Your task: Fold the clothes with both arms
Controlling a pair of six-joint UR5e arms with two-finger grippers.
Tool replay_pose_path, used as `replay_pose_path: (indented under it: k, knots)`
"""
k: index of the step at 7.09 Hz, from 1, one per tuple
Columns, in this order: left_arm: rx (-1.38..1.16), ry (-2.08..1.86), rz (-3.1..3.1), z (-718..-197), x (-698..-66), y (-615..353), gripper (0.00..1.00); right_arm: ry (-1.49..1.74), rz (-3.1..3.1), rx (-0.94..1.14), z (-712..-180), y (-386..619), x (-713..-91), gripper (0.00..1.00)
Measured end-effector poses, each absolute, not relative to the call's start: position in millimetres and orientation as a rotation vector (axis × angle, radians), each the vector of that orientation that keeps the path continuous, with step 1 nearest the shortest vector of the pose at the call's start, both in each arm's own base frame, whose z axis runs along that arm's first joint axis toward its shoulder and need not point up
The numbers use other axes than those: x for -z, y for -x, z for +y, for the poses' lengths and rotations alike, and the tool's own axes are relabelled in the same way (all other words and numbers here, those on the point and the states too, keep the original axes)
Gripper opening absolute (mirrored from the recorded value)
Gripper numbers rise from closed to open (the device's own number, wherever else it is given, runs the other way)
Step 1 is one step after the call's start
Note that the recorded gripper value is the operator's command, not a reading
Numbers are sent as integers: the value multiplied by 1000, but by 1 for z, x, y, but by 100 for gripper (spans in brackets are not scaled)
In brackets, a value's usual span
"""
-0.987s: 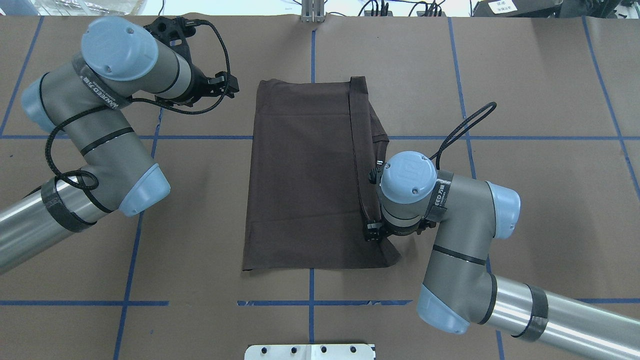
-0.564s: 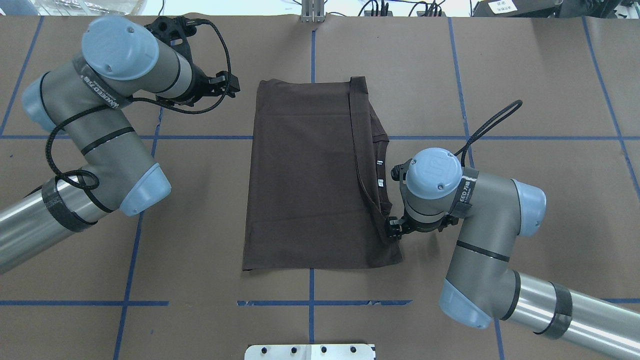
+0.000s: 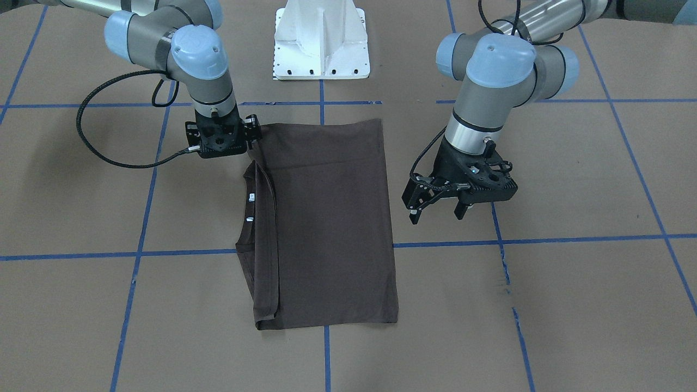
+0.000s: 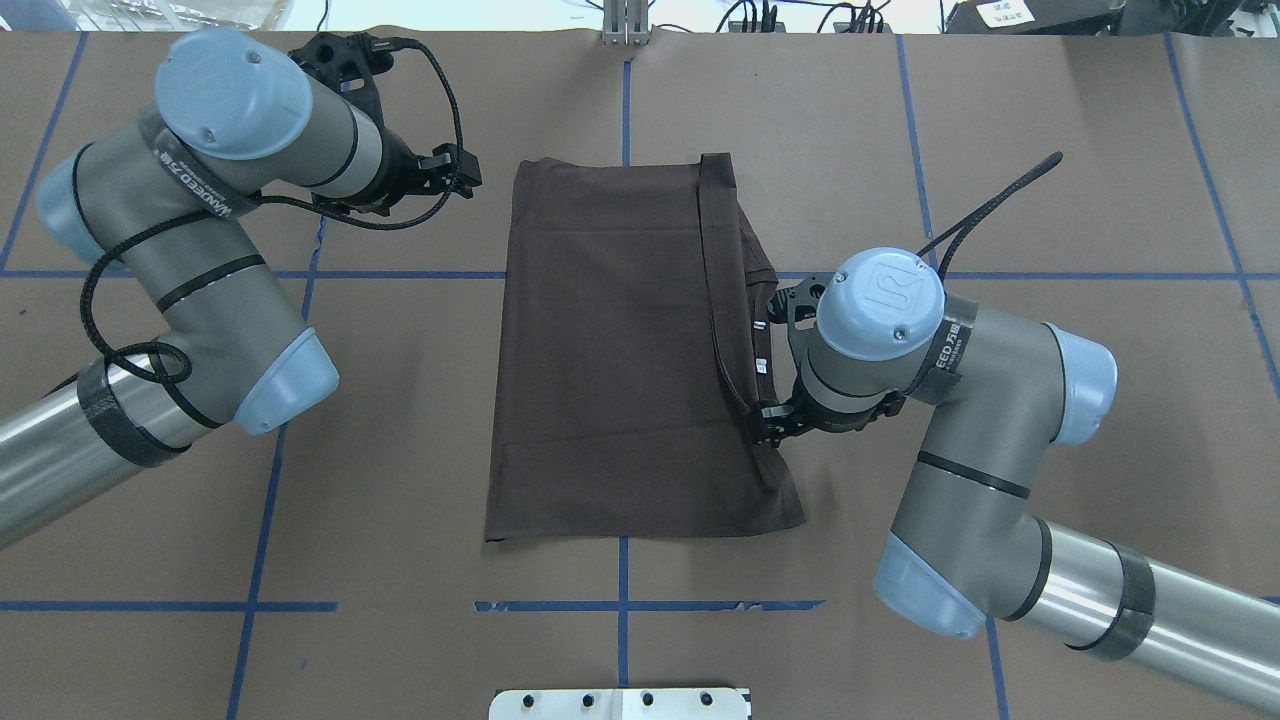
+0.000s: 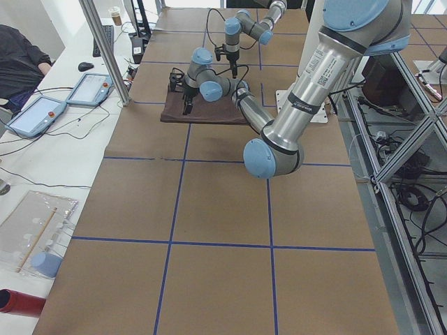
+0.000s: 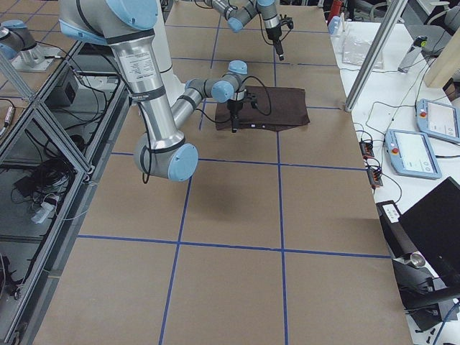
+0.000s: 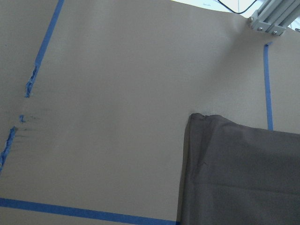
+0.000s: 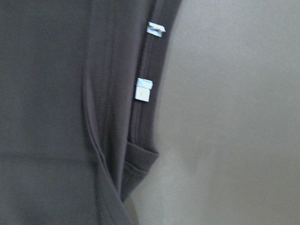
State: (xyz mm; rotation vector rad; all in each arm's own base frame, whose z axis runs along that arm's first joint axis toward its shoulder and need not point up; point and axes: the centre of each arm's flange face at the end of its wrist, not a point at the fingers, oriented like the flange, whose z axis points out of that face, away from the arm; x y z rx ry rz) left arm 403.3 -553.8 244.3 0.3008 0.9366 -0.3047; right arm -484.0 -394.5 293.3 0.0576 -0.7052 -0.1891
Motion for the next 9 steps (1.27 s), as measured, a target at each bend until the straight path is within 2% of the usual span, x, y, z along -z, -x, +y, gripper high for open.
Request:
replay_pose_path:
  k: [2, 5, 7, 8, 9]
  knots:
    - [305, -302, 938, -554, -244, -402, 100, -153, -760, 209, -404, 490, -271, 94]
    - [306, -304, 938, -555, -244, -401, 100, -239, -843, 218, -422, 517, -288, 58]
    - [307, -304, 937, -555, -244, -400, 100, -246, -846, 221, -426, 525, -300, 29]
    - [307, -305, 937, -555, -245, -400, 100, -246, -843, 222, -427, 527, -302, 24]
    - [308, -304, 936, -555, -245, -400, 100, -246, -842, 223, -428, 529, -302, 25]
